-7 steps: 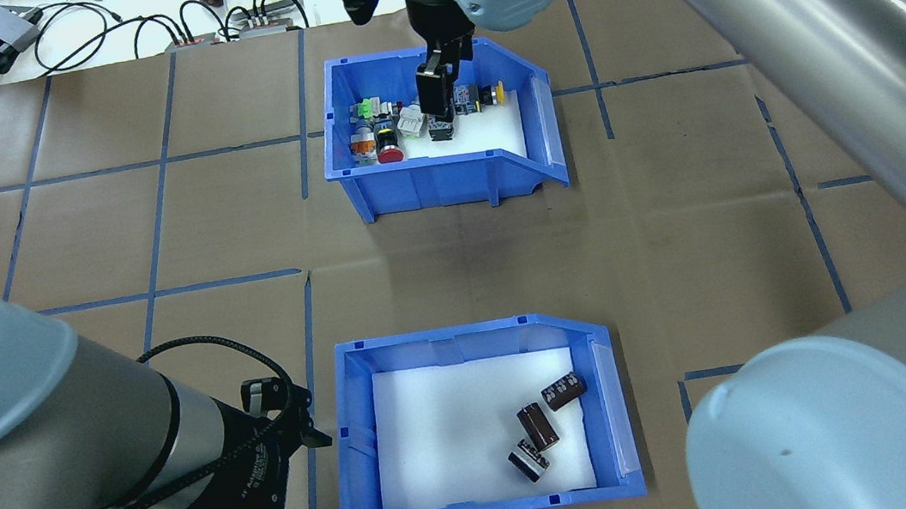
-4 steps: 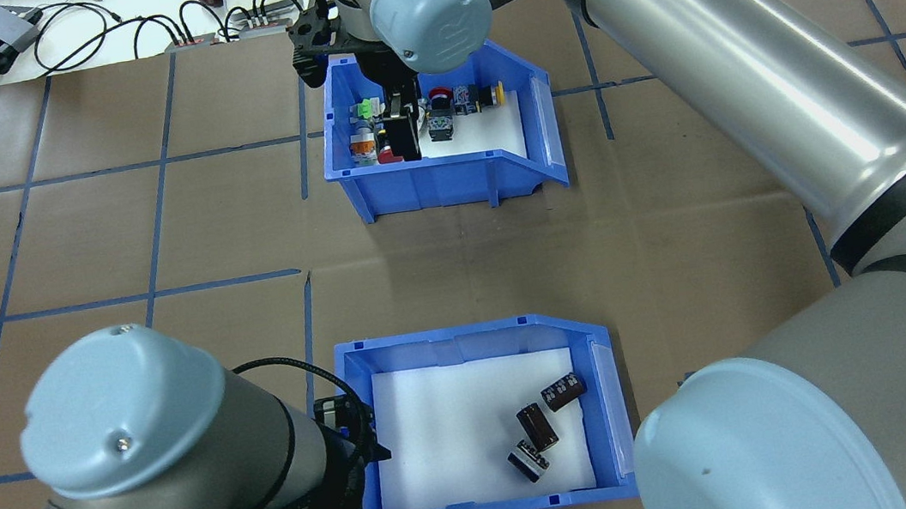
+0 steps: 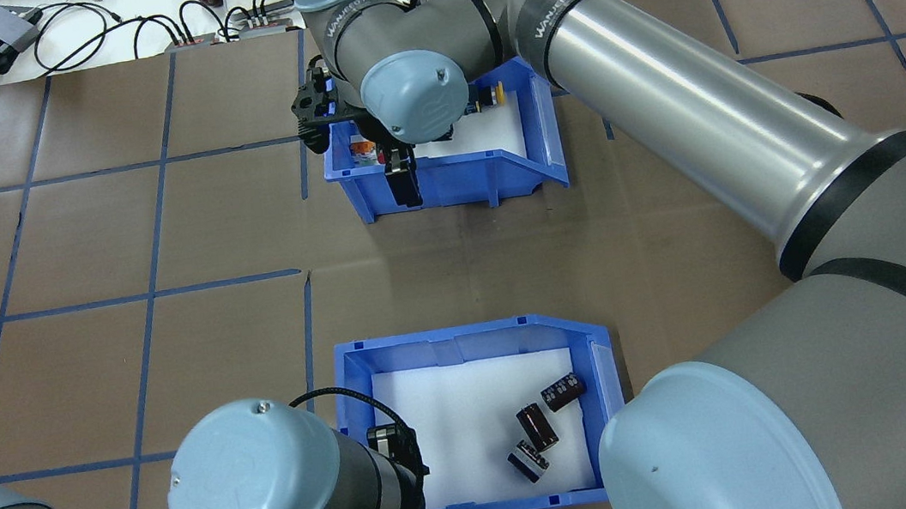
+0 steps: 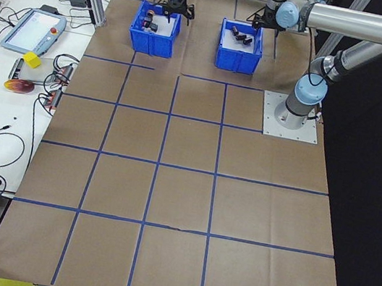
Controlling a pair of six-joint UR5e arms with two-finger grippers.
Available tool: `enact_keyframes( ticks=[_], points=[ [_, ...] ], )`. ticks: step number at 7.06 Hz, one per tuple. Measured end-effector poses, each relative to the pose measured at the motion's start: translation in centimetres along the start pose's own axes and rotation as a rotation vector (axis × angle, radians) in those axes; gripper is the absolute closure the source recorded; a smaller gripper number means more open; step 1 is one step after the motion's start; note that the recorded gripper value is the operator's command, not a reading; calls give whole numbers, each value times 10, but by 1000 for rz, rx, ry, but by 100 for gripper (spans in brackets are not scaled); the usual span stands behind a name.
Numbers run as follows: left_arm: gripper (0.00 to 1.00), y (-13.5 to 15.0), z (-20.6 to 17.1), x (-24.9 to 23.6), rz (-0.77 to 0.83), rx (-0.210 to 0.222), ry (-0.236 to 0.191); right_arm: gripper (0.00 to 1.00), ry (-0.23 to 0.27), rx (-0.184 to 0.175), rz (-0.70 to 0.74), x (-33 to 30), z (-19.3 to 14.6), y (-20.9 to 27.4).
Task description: Place battery box in front
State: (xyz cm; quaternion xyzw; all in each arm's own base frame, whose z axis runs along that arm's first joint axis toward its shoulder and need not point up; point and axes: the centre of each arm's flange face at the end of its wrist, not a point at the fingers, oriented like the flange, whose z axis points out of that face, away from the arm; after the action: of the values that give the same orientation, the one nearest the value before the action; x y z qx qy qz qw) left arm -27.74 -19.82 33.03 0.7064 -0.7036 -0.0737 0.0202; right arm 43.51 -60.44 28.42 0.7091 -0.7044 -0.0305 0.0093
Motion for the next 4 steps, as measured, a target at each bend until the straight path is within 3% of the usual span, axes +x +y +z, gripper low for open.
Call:
enact_keyframes(
  ticks=[1,2,3,4],
  points=[
    [1,0,12,-3,-9,-14,41,0,24,-1,6,-2,16,3],
    [1,-1,19,-5,-16,-21,61,9,46,4,13,-4,23,4],
    [1,-2,23,-5,-19,-20,67,39,61,11,22,-4,23,4],
    [1,-2,25,-2,-21,-14,76,62,69,15,28,-4,21,4]
  ],
)
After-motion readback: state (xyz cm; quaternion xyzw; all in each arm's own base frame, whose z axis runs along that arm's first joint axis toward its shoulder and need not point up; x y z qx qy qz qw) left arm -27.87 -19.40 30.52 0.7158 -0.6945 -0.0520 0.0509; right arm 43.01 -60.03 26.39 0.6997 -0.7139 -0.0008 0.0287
